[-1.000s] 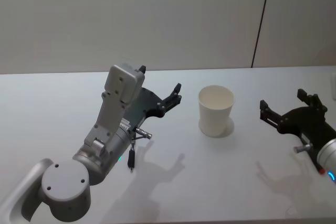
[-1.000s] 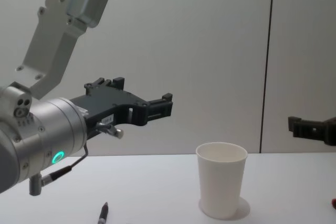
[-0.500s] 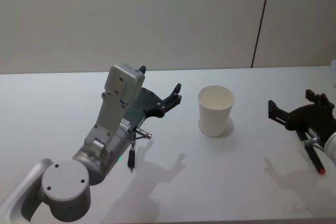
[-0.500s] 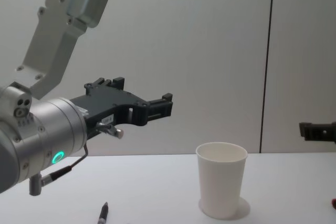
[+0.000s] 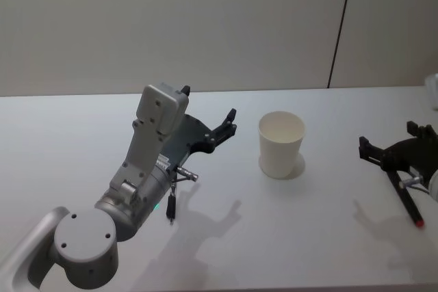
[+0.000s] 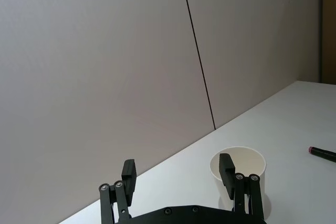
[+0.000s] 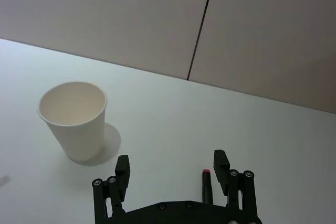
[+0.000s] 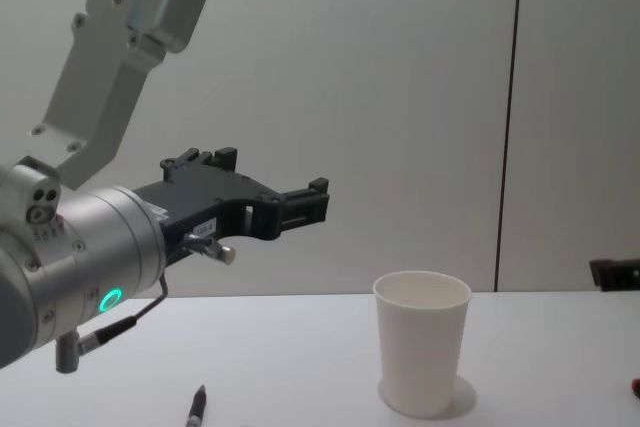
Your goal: Place the pen into the pen holder.
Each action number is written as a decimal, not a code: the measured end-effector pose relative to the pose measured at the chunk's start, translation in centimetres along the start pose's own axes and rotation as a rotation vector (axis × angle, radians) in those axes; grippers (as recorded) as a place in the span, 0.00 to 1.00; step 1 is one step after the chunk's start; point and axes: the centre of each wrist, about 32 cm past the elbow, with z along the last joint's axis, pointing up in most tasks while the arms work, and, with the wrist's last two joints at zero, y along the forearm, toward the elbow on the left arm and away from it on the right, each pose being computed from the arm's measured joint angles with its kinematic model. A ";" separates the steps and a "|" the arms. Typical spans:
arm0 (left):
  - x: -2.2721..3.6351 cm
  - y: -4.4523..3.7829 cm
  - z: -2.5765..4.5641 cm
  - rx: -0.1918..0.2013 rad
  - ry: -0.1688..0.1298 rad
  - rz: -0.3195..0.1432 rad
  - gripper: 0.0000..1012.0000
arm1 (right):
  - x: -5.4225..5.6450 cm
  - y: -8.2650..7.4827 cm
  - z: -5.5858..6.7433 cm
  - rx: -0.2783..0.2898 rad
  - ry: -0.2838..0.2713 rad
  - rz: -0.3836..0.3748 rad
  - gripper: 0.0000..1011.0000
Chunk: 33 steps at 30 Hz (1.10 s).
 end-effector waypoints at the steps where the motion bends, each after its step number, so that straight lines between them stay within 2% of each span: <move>1: 0.00 0.00 0.00 0.000 0.000 0.000 0.99 | 0.0 0.1 0.0 -0.006 -0.004 -0.002 0.99; 15: 0.00 0.00 0.00 0.000 0.000 0.000 0.99 | 0.9 2.1 0.3 -0.125 -0.035 -0.010 0.99; 24: 0.00 0.00 0.00 0.000 0.000 0.000 0.99 | 1.6 4.2 0.4 -0.215 -0.004 -0.003 0.99; 33: 0.00 0.00 0.00 0.000 0.000 0.000 0.99 | 2.3 6.2 0.6 -0.269 0.035 -0.007 0.99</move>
